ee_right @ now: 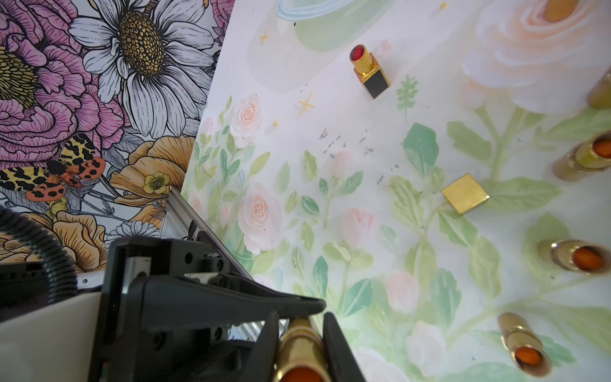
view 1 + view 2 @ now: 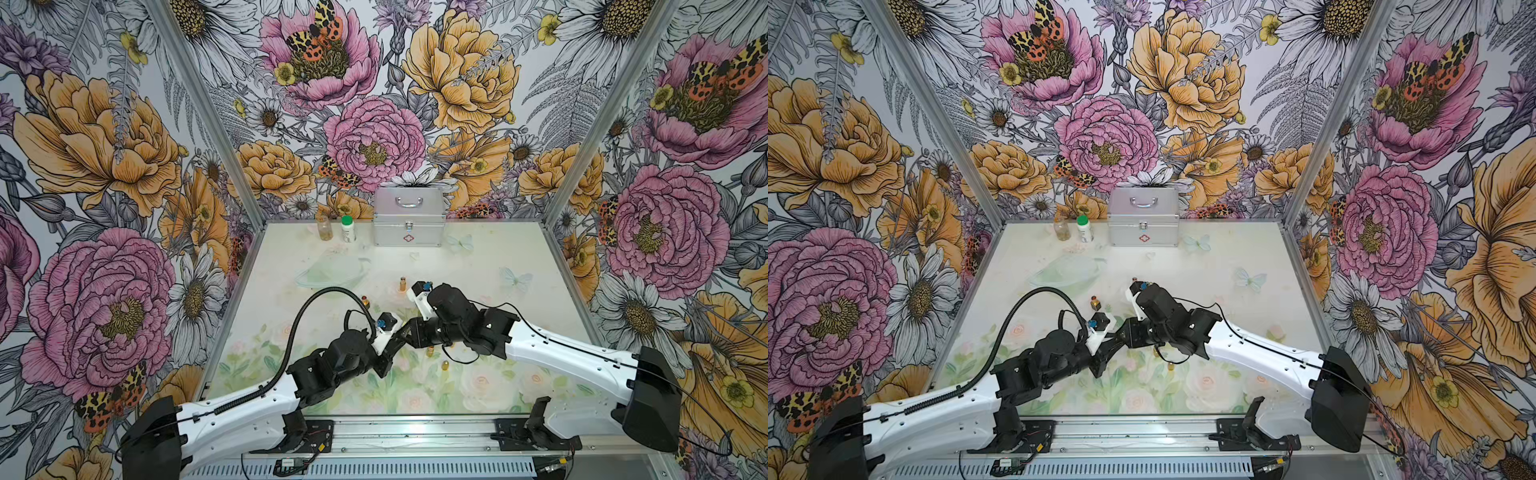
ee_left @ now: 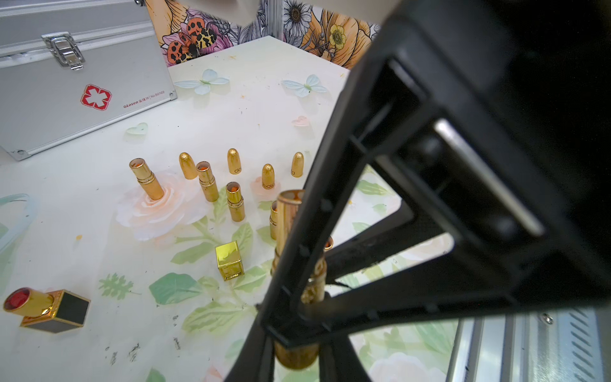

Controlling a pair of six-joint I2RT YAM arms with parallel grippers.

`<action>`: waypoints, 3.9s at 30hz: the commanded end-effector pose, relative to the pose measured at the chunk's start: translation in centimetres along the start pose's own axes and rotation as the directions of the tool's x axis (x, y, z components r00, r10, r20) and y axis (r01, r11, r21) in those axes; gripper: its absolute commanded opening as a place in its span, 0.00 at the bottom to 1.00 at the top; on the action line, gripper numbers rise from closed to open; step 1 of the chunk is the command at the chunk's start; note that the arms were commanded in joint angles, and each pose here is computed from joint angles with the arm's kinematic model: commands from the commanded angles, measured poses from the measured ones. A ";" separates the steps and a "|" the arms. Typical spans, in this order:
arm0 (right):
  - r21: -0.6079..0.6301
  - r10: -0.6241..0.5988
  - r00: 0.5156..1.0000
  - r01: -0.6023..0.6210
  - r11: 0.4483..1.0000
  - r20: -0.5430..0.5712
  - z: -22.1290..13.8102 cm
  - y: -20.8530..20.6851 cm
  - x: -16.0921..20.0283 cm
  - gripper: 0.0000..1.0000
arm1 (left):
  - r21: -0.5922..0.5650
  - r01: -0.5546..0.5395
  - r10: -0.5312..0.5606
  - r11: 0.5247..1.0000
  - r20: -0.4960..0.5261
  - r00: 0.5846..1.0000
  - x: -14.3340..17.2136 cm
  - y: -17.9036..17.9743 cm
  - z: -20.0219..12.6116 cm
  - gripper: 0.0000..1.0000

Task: Open the lipstick cap
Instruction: Place the lipstick at the center of the board, then reset both arms

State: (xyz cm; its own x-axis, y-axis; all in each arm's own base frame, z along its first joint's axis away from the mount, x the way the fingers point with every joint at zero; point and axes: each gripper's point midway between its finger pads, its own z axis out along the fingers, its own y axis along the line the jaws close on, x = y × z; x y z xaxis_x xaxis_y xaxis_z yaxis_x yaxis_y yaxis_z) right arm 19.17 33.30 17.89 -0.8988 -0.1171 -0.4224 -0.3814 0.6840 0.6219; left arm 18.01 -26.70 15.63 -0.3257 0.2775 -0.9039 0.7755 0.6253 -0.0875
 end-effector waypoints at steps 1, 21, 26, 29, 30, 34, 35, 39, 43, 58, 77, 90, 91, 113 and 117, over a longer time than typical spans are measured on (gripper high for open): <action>0.053 -0.005 0.999 0.003 0.999 0.033 -0.3 -1.4 -0.3 0.20 | -0.010 -0.008 0.009 1.000 0.073 0.997 -2.6 -0.1 -0.5 0.12; 0.406 -0.296 0.955 0.270 0.873 0.000 1.6 -6.1 1.9 0.19 | -0.353 0.341 -0.324 0.872 0.106 0.940 2.7 8.5 -5.4 0.99; 0.402 -0.367 0.930 0.343 0.849 -0.017 3.9 -6.3 3.1 0.19 | -0.334 0.441 -0.416 0.833 0.146 0.897 3.0 9.8 -6.0 0.99; 0.401 -0.397 0.917 0.376 0.835 -0.034 5.3 -6.8 3.8 0.18 | -0.336 0.452 -0.424 0.826 0.159 0.892 3.0 10.1 -6.1 0.99; 0.403 -0.405 0.913 0.386 0.830 -0.040 5.7 -7.0 4.0 0.18 | -0.337 0.451 -0.422 0.827 0.158 0.893 2.9 10.1 -6.2 0.99; 0.407 -0.430 0.901 0.412 0.815 -0.051 6.5 -7.4 4.1 0.18 | -0.344 0.446 -0.422 0.826 0.148 0.895 3.0 10.1 -6.1 0.99; 0.408 -0.438 0.898 0.420 0.811 -0.054 6.7 -7.4 4.1 0.18 | -0.346 0.445 -0.422 0.826 0.142 0.895 3.1 10.2 -6.0 0.99; 0.410 -0.461 0.884 0.448 0.794 -0.074 7.4 -7.7 4.2 0.18 | -0.353 0.439 -0.422 0.826 0.129 0.897 3.1 10.2 -5.7 0.99; 0.408 -0.478 0.874 0.468 0.784 -0.083 8.0 -8.0 4.3 0.18 | -0.356 0.431 -0.416 0.829 0.122 0.901 2.9 10.2 -5.6 0.99; 0.383 -0.508 0.854 0.508 0.772 -0.110 9.5 -8.5 5.2 0.18 | -0.369 0.422 -0.412 0.828 0.110 0.904 3.0 10.4 -5.4 0.99; 0.373 -0.513 0.846 0.527 0.763 -0.145 10.4 -9.0 6.0 0.21 | -0.381 0.403 -0.399 0.832 0.093 0.912 2.9 10.5 -5.2 0.99; 0.377 -0.519 0.844 0.528 0.760 -0.137 10.2 -8.8 5.8 0.32 | -0.377 0.397 -0.393 0.837 0.090 0.915 2.7 10.4 -5.2 0.99; 0.377 -0.519 0.844 0.529 0.760 -0.136 10.2 -8.8 5.8 0.33 | -0.376 0.398 -0.394 0.837 0.091 0.915 2.6 10.4 -5.2 0.99; 0.423 -0.498 0.858 0.408 0.809 0.127 -2.5 -0.8 -5.4 0.80 | -0.540 0.427 -0.376 0.726 0.208 0.903 -2.0 15.0 -9.2 0.99; 0.631 -0.477 0.851 0.250 0.734 0.218 -9.9 -4.3 -10.2 1.00 | -0.751 0.442 -0.370 0.490 0.280 0.886 -0.5 20.6 -13.3 0.99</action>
State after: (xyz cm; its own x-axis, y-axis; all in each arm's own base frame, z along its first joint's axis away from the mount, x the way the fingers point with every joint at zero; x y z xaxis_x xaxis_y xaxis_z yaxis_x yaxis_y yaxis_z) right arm 25.99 30.17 24.25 -0.5350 -0.2747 -0.7990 -0.5254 0.8487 0.0601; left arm 26.46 -9.18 20.12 -0.4491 -0.1852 -0.8741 0.0405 0.9731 -0.2270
